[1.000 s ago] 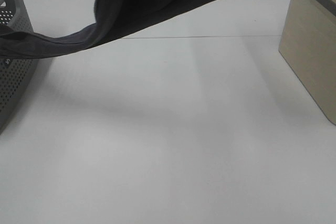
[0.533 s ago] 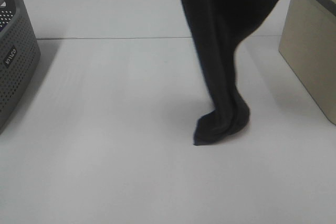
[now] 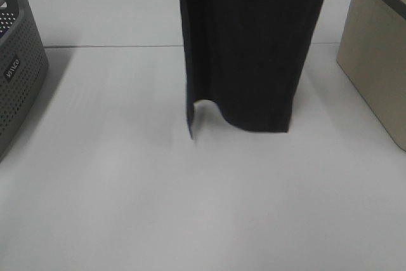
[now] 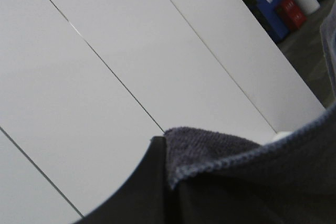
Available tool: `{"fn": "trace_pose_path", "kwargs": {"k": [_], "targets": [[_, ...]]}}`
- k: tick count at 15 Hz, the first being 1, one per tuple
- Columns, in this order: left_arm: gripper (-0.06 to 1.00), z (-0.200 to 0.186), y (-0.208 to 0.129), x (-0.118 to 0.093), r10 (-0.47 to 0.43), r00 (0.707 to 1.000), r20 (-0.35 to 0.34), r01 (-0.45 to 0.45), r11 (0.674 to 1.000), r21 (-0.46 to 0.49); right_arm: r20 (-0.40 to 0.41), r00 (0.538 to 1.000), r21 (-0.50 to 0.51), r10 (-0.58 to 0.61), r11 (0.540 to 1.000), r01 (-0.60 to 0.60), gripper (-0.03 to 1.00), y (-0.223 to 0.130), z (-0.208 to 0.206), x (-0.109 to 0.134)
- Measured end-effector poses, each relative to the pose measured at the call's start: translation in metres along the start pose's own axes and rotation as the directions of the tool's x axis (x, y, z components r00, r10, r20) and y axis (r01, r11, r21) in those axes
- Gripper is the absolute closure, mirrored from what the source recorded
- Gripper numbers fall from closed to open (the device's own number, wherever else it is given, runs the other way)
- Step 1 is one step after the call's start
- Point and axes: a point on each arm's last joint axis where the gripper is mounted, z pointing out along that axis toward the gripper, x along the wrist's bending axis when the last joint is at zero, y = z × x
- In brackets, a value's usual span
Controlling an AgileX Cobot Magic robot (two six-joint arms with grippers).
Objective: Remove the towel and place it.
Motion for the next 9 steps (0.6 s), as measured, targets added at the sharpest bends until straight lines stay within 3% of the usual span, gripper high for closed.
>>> {"fn": "trace_pose_path", "kwargs": {"k": [3, 7, 9], "targets": [[0.94, 0.016, -0.028, 0.013, 0.015, 0.995, -0.095, -0.022, 0.997, -0.077, 0.030, 0.999, -0.156, 0.028, 0.988, -0.023, 0.95, 0.006, 0.026, 0.008], [0.94, 0.027, -0.066, 0.029, -0.011, 0.984, -0.176, -0.009, 0.993, -0.114, 0.029, 0.998, -0.214, 0.052, 0.976, -0.044, 0.95, -0.002, 0.059, 0.015], [0.94, 0.035, -0.098, 0.038, -0.039, 0.972, -0.232, -0.001, 0.985, -0.170, 0.001, 0.999, -0.269, 0.039, 0.962, -0.037, 0.95, -0.006, 0.084, 0.030]]}}
